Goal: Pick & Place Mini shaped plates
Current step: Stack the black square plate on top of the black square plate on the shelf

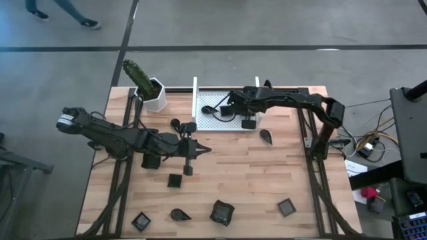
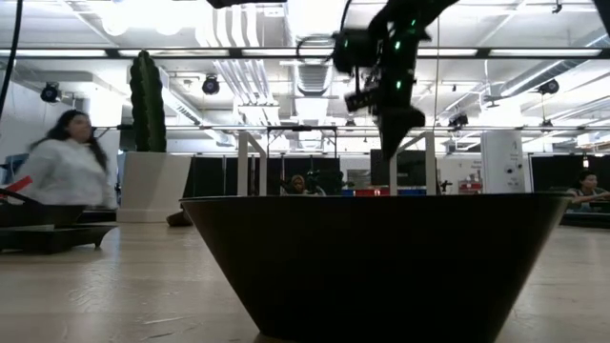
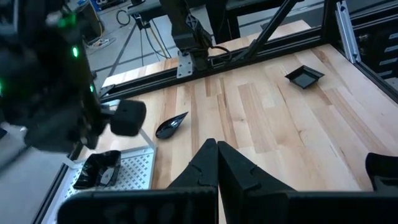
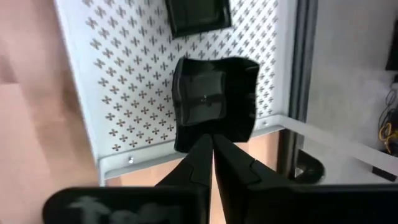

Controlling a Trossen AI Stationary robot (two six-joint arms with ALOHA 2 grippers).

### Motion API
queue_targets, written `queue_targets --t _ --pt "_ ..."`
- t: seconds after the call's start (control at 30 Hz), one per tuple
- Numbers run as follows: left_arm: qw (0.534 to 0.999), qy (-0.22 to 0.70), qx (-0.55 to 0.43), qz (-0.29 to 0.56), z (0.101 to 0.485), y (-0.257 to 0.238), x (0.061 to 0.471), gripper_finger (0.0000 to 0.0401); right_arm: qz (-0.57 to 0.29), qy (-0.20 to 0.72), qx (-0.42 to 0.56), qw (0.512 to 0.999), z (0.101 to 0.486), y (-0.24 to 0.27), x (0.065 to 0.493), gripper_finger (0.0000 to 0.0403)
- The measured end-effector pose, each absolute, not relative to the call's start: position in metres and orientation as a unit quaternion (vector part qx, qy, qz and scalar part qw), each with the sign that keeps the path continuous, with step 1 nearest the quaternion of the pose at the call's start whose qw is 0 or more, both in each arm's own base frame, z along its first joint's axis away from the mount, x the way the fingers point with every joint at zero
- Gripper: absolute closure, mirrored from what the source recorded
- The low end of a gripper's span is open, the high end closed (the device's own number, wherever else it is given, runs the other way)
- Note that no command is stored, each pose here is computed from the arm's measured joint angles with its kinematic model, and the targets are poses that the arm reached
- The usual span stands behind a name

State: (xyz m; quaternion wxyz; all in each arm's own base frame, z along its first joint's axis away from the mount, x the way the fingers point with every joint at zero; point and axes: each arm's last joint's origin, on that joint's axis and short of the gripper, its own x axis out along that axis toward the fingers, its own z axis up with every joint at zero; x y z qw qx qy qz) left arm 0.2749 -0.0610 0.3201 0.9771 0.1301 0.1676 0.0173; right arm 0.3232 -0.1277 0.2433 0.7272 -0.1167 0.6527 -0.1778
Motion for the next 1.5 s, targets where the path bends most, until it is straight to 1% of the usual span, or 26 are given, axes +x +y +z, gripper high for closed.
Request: queue_targets --t 0.33,0.43,0.53,0.63,0.8,0.97,1.17,1.5 --pt "0.975 0.175 0.135 0.016 0.319 -0.061 0.274 0.0401 -0.193 0.536 -0.113 0.814 0.319 -0.070 0.294 0.0394" --pt "0.974 0.176 0.139 0.015 0.318 -0.061 0.274 0.0401 -0.189 0.503 -0.102 0.837 0.333 -0.048 0.280 0.0394" --pt "0.973 0.180 0.141 0.014 0.318 -0.061 0.274 0.0401 -0.178 0.480 -0.088 0.855 0.340 -0.027 0.264 0.0394" --pt "0.969 0.199 0.146 0.012 0.314 -0.061 0.273 0.0401 -0.162 0.467 -0.080 0.865 0.339 -0.009 0.248 0.0394" --pt "0.954 0.257 0.153 0.001 0.303 -0.064 0.266 0.0401 -0.138 0.457 -0.064 0.877 0.330 0.014 0.225 0.0394" --pt "0.941 0.310 0.131 -0.020 0.294 -0.075 0.257 0.0401 -0.116 0.439 -0.050 0.890 0.320 0.030 0.208 0.0394" --pt "0.920 0.381 0.081 -0.044 0.278 -0.092 0.247 0.0401 -0.092 0.399 -0.046 0.911 0.312 0.039 0.199 0.0394" --pt "0.876 0.477 0.043 -0.061 0.253 -0.110 0.239 0.0401 -0.085 0.361 -0.035 0.928 0.302 0.039 0.194 0.0394"
